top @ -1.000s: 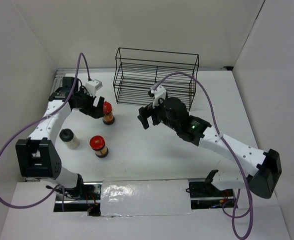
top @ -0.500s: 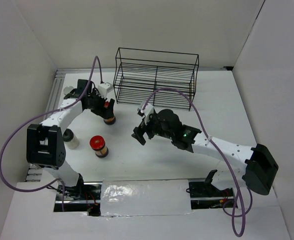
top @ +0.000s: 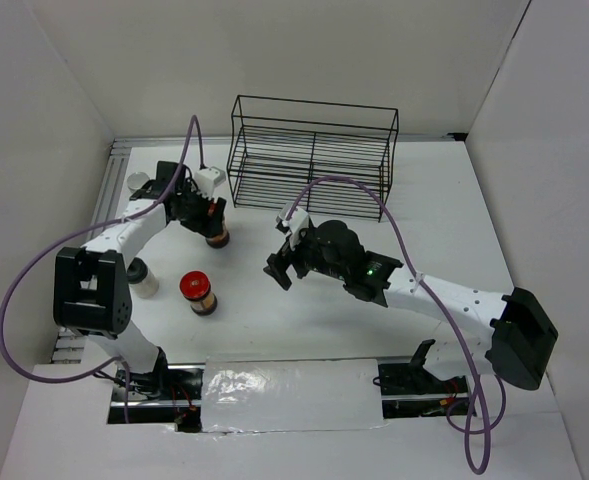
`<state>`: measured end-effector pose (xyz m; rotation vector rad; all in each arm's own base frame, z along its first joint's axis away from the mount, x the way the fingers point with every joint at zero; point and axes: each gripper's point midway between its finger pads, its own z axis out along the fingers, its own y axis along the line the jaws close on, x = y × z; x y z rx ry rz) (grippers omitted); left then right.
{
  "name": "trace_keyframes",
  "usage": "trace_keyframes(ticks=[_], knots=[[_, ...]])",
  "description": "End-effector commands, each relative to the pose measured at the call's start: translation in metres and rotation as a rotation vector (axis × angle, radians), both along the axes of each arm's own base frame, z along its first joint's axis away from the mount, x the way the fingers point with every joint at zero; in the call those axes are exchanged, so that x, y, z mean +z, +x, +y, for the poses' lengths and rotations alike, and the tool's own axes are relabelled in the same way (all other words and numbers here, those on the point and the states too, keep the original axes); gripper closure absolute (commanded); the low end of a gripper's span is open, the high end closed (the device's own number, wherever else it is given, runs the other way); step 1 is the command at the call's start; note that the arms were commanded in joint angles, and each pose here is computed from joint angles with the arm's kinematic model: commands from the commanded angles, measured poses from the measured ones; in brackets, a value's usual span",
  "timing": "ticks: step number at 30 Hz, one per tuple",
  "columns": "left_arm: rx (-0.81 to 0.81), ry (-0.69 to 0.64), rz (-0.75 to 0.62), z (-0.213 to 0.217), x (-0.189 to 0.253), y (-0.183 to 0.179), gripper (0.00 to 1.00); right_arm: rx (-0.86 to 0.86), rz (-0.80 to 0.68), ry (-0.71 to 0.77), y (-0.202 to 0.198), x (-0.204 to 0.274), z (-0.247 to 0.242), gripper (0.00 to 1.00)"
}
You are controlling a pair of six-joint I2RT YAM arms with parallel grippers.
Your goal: Organize the condiment bottles
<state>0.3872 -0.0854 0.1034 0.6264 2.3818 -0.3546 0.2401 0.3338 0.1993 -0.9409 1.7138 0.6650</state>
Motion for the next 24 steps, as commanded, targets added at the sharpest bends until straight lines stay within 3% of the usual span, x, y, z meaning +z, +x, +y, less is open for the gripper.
trace_keyframes(ticks=[1,2,5,9,15,24], knots=[[-0.034,-0.052,-0.115,-0.011,0.042,0.003,0.7,-0.012,-0.032,0.041,0.003,0.016,0.006,0.0],[-0.041,-0.061,-0.114,-0.013,0.046,0.001,0.86,-0.016,-0.029,0.036,0.004,0.014,0.006,0.0],[-0.058,-0.076,-0.102,-0.016,0.063,-0.004,1.0,-0.026,-0.025,0.023,0.006,0.013,0.004,0.0],[-0.13,-0.116,-0.106,-0.029,0.108,-0.017,1.0,-0.062,-0.039,0.019,0.011,0.015,-0.002,0.0],[-0.254,-0.15,-0.244,-0.063,0.18,-0.021,1.0,-0.144,-0.063,0.013,0.021,0.02,-0.02,0.0],[-0.176,-0.191,-0.501,-0.091,0.262,0.054,1.0,-0.19,-0.034,0.02,0.022,0.016,-0.037,0.0]])
